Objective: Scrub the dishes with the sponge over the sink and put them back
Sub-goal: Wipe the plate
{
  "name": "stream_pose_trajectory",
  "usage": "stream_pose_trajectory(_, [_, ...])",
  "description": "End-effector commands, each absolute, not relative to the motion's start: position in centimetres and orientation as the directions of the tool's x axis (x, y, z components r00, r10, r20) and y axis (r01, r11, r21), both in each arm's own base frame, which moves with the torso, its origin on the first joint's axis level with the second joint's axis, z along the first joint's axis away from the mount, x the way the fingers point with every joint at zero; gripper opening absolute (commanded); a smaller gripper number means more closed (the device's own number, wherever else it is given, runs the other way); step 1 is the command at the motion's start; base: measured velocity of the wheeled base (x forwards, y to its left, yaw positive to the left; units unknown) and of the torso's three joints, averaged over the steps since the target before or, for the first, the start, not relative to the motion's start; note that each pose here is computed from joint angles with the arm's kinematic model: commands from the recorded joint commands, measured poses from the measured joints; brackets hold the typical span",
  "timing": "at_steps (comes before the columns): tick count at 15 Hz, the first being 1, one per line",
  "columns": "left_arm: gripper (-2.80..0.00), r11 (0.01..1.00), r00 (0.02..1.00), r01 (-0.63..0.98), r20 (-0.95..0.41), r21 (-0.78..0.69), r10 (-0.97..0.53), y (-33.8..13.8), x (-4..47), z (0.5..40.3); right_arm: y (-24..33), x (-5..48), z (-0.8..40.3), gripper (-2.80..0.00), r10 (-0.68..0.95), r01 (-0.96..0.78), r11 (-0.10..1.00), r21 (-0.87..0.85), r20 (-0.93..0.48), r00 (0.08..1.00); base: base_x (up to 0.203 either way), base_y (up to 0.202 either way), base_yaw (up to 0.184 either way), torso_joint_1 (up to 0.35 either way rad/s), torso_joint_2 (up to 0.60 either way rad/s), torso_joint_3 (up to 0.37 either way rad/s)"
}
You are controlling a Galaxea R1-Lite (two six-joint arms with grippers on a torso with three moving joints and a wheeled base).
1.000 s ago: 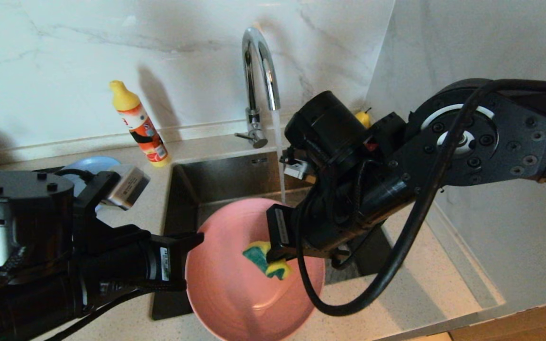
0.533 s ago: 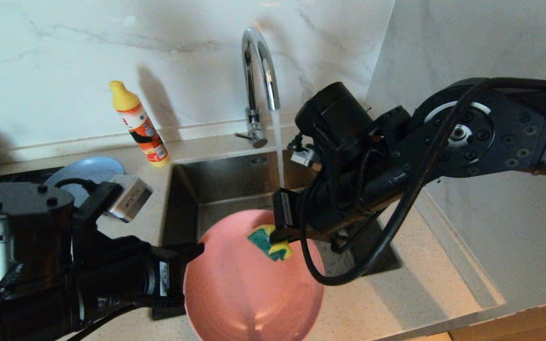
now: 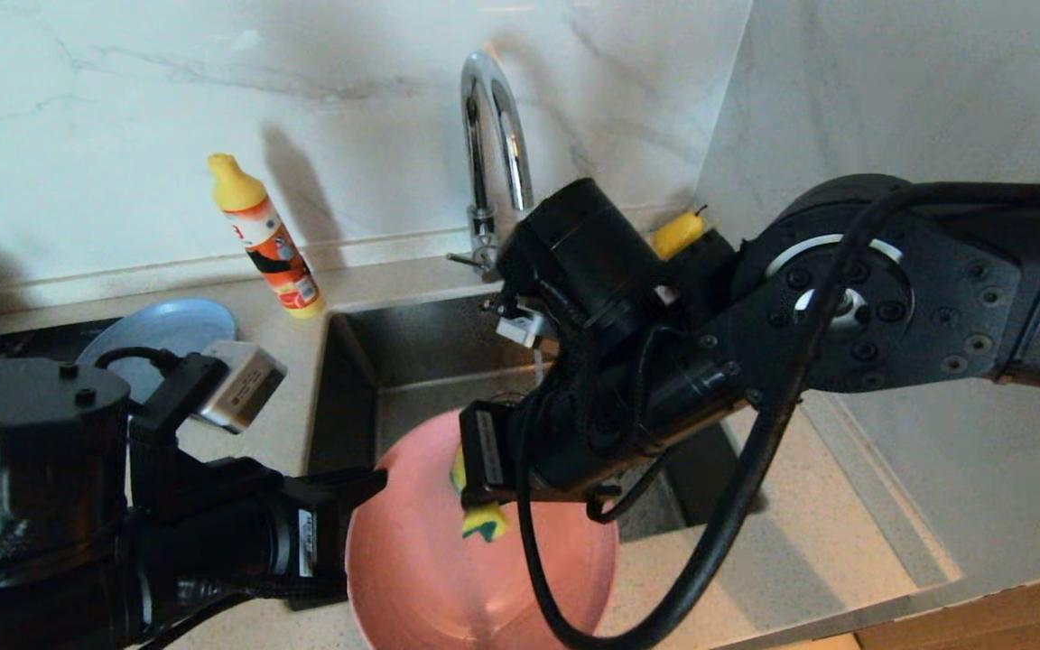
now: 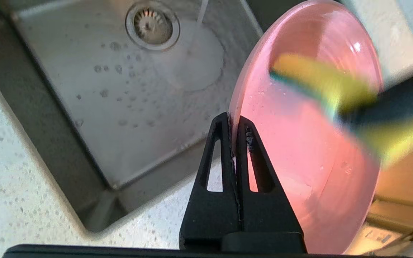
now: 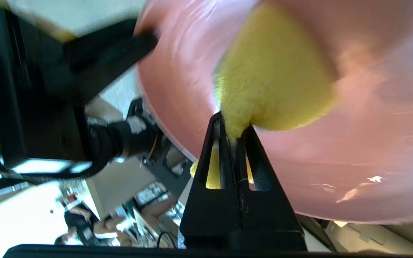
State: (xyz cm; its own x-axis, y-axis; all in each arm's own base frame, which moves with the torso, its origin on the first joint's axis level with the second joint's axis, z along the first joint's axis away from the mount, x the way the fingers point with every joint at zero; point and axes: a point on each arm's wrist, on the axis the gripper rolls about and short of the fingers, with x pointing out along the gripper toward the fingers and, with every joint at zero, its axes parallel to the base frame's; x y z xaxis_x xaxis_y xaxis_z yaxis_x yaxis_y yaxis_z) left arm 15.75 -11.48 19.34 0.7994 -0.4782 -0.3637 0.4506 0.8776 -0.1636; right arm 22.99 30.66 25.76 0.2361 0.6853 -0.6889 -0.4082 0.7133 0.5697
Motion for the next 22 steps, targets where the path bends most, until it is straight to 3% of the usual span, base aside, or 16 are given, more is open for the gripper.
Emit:
stream_pose_trajectory(1, [-2.8, 0.877, 0.802, 0.45, -0.355, -0.169, -0.48, -11.6, 15.9, 19.4, 31.7, 21.9, 25.3, -2.8, 0.683, -0.426, 0.706, 0.566, -0.702, 0.201, 0.0, 0.0, 0.0, 0.0, 0.0, 0.0])
stream_pose_trajectory(14, [-2.8, 0.876, 0.813, 0.448, -0.327, -0.18, -0.483, -11.7, 16.1, 20.0, 32.7, 18.6, 24.3, -2.8, 0.62, -0.445, 0.724, 0.527, -0.78, 0.085, 0.0, 0.0, 0.0, 0.0, 0.0, 0.0])
stream_pose_trajectory(19, [-2.8, 0.877, 0.815, 0.445, -0.322, -0.181, -0.481, -11.6, 16.0, 20.1, 32.5, 20.6, 23.3, -2.8, 0.606, -0.404, 0.752, 0.522, -0.788, 0.11, 0.0, 0.0, 0.0, 0.0, 0.0, 0.0])
stream_pose_trajectory(22, [-2.8, 0.876, 0.814, 0.446, -0.324, -0.181, -0.482, -11.6, 16.0, 20.0, 30.6, 21.7, 24.9, -2.8, 0.627, -0.381, 0.752, 0.538, -0.763, 0.161, 0.0, 0.0, 0.0, 0.0, 0.0, 0.0])
